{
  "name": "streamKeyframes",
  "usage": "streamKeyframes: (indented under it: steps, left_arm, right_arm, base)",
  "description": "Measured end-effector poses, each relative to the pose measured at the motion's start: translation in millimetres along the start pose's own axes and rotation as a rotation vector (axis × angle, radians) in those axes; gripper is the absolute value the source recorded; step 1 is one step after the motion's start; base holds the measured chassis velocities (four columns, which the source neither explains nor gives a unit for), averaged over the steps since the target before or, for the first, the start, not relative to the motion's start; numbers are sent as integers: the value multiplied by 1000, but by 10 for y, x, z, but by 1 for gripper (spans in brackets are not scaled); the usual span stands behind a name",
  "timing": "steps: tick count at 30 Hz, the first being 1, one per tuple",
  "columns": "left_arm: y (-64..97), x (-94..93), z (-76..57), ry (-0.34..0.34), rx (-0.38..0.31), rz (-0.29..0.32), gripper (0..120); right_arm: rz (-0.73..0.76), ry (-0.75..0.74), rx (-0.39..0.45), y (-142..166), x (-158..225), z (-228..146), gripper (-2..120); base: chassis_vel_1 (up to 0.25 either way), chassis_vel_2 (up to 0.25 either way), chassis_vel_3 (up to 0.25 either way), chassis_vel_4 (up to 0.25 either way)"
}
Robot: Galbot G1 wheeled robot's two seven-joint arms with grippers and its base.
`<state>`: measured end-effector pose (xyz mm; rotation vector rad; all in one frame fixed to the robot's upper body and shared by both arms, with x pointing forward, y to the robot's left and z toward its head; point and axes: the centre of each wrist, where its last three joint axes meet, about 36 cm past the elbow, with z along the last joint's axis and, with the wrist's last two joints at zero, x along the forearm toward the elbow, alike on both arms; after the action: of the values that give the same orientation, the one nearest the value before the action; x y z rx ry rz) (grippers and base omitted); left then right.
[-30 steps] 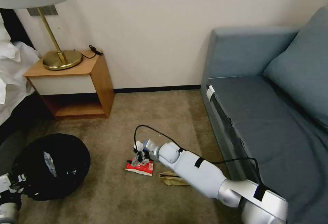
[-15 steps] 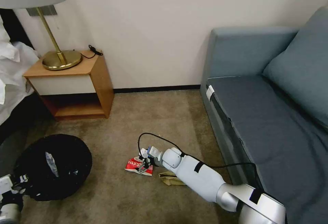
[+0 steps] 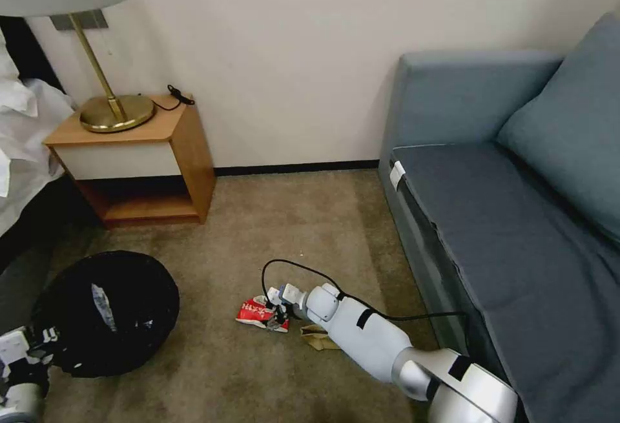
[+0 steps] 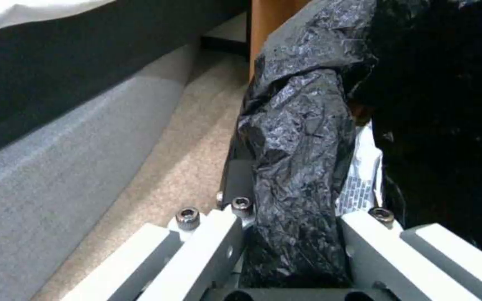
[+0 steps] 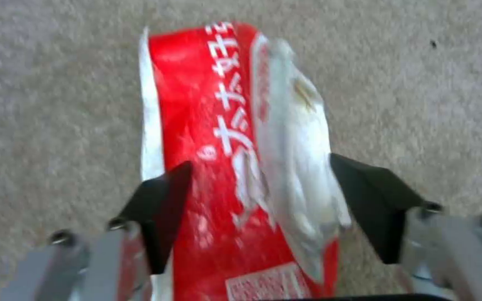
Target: Pick up the trash bin, then pick up the garbage on the floor and place it into the trash bin.
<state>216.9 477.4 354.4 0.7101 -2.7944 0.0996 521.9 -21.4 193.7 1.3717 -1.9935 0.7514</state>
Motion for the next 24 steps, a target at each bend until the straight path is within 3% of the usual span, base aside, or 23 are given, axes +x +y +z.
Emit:
streamKeyframes:
  steps: [2, 14, 17, 24]
  left_arm:
    - [6, 13, -3, 1, -2, 0, 3]
    - [0, 20, 12, -1, 2, 3, 3]
    - [11, 28, 38, 3, 0, 2, 3]
    - [18, 51, 58, 2, -3, 3, 3]
  right_arm:
    - [3, -3, -1, -23, 6, 28, 56]
    - [-12, -30, -3, -53, 23, 79, 17]
    - [-13, -31, -3, -103, 43, 133, 2]
    - [4, -94, 5, -154, 99, -14, 0]
  base:
    - [0, 0, 0, 0]
    - [0, 0, 0, 0]
    - [0, 0, 0, 0]
    - [0, 0, 0, 0]
